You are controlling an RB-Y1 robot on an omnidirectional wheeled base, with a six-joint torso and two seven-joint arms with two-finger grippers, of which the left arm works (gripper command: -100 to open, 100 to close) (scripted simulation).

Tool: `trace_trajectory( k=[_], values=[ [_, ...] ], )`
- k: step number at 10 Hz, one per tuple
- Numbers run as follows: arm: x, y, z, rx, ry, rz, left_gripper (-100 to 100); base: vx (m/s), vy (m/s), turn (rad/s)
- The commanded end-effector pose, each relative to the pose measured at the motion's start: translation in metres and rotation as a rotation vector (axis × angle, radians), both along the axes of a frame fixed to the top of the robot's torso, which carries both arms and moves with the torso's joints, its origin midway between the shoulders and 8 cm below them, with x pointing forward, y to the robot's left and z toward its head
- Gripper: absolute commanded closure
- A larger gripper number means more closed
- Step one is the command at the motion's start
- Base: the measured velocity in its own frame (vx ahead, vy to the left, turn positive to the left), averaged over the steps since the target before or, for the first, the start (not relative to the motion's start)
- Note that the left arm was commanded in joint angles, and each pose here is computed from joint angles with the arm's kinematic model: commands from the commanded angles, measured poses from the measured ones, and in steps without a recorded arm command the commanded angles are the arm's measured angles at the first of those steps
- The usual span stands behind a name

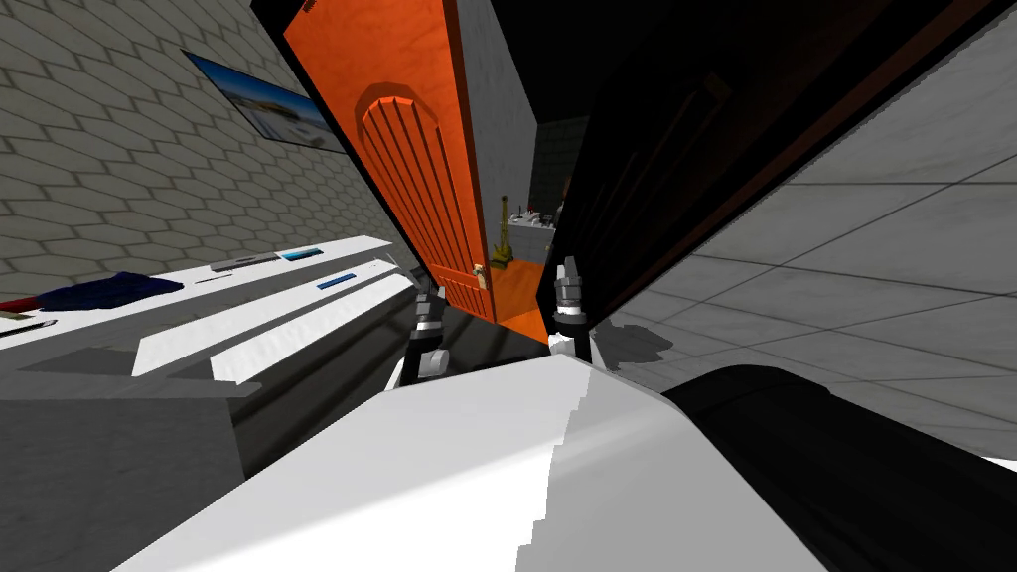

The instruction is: Push the door open

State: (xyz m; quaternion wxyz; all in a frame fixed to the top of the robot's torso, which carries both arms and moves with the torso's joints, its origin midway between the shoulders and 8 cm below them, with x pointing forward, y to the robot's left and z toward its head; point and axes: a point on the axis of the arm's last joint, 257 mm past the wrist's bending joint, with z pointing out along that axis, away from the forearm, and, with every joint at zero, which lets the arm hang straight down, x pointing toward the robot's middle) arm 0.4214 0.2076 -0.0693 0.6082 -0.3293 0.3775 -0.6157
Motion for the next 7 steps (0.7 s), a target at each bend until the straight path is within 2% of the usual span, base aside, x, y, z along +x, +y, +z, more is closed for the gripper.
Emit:
trace_trajectory(
  k=[1, 7],
  values=[
    [0.008, -0.009, -0.014, -0.003, 0.037, -0.022, -100, 0.084, 0.114, -0.115],
    [0.034, -0.041, -0.076, -0.006, 0.179, -0.101, -100, 0.083, 0.109, -0.114]
  ],
)
